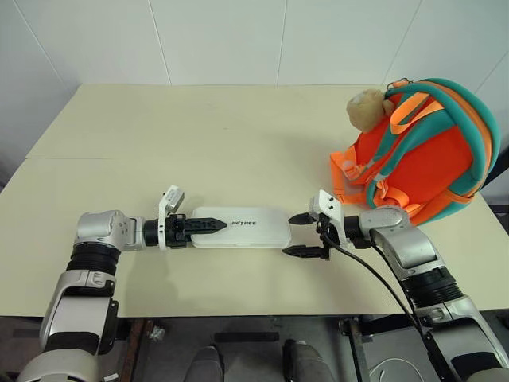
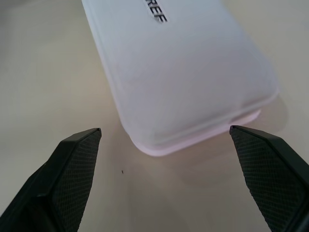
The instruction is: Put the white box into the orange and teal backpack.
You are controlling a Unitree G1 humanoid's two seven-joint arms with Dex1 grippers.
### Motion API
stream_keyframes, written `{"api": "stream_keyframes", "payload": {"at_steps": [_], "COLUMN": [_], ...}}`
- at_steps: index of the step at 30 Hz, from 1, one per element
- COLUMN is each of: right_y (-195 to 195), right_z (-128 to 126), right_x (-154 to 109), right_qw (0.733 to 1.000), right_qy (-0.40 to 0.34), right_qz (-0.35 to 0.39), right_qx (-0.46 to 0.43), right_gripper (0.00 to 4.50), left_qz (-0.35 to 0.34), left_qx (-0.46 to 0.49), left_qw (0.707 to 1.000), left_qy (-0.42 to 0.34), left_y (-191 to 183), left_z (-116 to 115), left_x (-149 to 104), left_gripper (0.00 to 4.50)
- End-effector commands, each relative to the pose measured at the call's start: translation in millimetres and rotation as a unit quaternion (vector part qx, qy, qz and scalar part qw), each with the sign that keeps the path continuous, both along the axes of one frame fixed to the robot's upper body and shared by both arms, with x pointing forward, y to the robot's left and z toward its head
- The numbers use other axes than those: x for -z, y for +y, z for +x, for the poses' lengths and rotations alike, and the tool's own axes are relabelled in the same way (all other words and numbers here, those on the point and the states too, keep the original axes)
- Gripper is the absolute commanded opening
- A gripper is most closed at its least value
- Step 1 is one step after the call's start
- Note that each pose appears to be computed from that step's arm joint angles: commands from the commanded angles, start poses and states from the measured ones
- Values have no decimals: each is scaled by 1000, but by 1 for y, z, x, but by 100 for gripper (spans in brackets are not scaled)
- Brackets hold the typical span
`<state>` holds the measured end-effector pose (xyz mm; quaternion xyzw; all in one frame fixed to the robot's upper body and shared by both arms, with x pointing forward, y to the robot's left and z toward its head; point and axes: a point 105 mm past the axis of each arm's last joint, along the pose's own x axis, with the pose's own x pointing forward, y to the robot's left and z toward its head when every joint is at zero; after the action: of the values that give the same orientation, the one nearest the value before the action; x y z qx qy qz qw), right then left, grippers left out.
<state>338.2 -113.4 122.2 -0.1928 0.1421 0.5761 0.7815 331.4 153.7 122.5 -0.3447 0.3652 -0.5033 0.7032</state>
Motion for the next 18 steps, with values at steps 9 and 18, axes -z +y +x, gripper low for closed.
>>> {"api": "stream_keyframes", "payload": {"at_steps": [9,18], "right_y": [-21,-50], "right_z": [-6,-20], "right_x": [-8,-19], "right_qw": [999,987], "right_qy": [-38,-61], "right_qz": [7,52], "right_qx": [26,137], "right_gripper": [450,450], "left_qz": [-25,-43], "left_qx": [20,-23], "left_qw": [998,995], "left_qy": [51,-81], "left_y": [-10,0], "left_z": [-16,6], "left_x": [16,-21], "left_gripper": [128,128]}}
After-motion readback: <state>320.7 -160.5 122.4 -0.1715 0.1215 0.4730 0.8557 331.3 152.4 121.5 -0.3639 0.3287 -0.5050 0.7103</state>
